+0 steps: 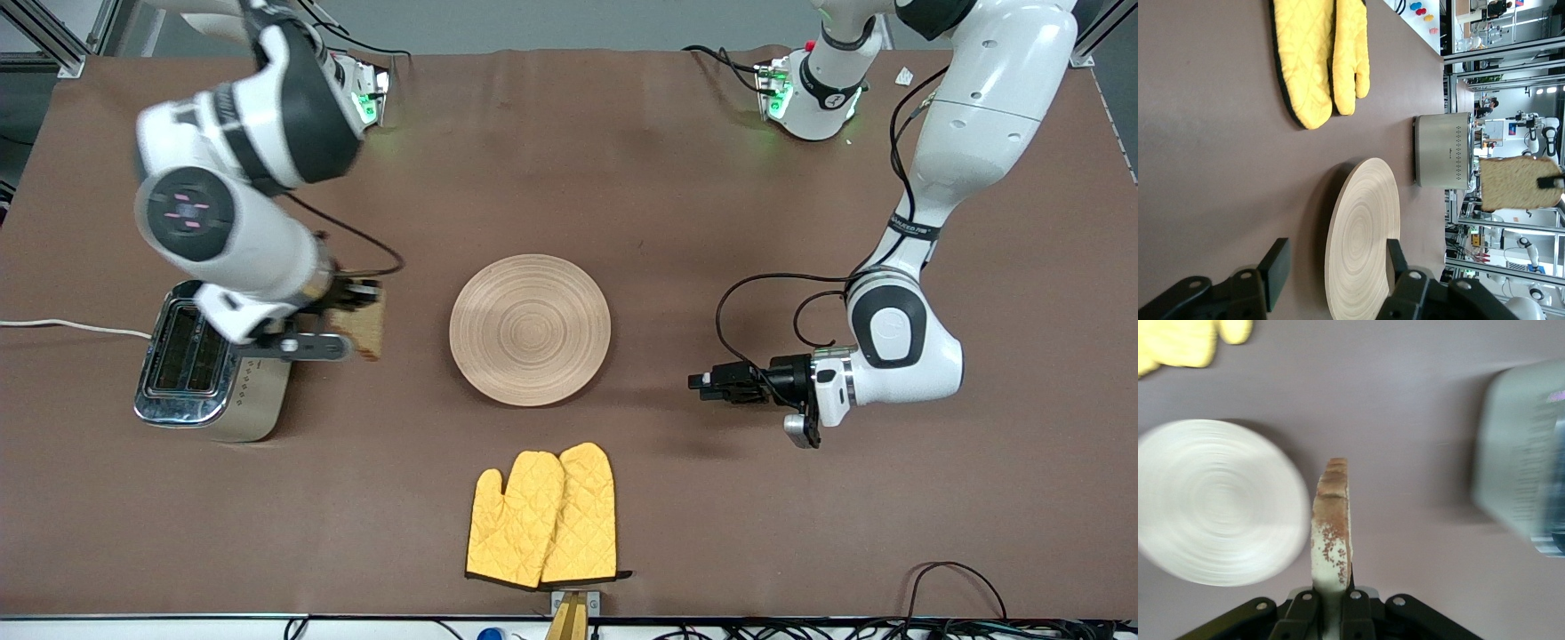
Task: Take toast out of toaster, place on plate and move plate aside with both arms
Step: 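Lift the toast out of the toaster with the right gripper, then lower the toast onto the plate while the left gripper grips the rim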
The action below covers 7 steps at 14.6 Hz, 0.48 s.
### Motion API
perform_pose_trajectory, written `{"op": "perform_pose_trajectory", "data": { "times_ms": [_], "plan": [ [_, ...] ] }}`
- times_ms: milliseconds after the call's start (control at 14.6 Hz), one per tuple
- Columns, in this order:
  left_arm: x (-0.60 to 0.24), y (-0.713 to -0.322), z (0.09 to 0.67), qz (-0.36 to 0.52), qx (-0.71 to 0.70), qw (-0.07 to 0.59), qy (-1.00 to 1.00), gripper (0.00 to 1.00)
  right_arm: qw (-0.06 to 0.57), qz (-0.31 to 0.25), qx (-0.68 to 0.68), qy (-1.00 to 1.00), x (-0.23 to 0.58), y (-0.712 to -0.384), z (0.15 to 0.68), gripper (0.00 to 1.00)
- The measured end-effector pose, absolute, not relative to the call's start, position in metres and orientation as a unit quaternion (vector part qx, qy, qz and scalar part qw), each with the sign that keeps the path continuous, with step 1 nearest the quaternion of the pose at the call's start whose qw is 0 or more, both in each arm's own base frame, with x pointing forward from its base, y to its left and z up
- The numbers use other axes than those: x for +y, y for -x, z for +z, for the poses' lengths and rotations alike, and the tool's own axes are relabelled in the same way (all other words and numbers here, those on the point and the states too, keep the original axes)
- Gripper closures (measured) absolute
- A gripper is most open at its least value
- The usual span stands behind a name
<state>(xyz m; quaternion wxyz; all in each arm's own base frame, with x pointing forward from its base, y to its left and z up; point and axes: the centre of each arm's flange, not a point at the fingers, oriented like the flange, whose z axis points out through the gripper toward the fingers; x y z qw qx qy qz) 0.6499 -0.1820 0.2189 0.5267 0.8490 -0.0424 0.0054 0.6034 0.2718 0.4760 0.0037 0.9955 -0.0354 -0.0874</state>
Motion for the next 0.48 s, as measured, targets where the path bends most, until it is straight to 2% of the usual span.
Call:
{"op": "perform_pose_trajectory", "data": {
  "times_ms": [274,479],
  "plan": [
    [-0.169,-0.638,0.2,0.005,-0.047,0.525,-0.85,0.34,-0.075,-0.094,-0.079,-0.99,0.333,-0.598,0.406,0.92],
    [-0.16,-0.631,0.189,0.006,-0.047,0.527,-0.848,0.34,-0.157,-0.128,-0.129,-0.971,0.347,-0.594,0.371,0.92]
  ]
}}
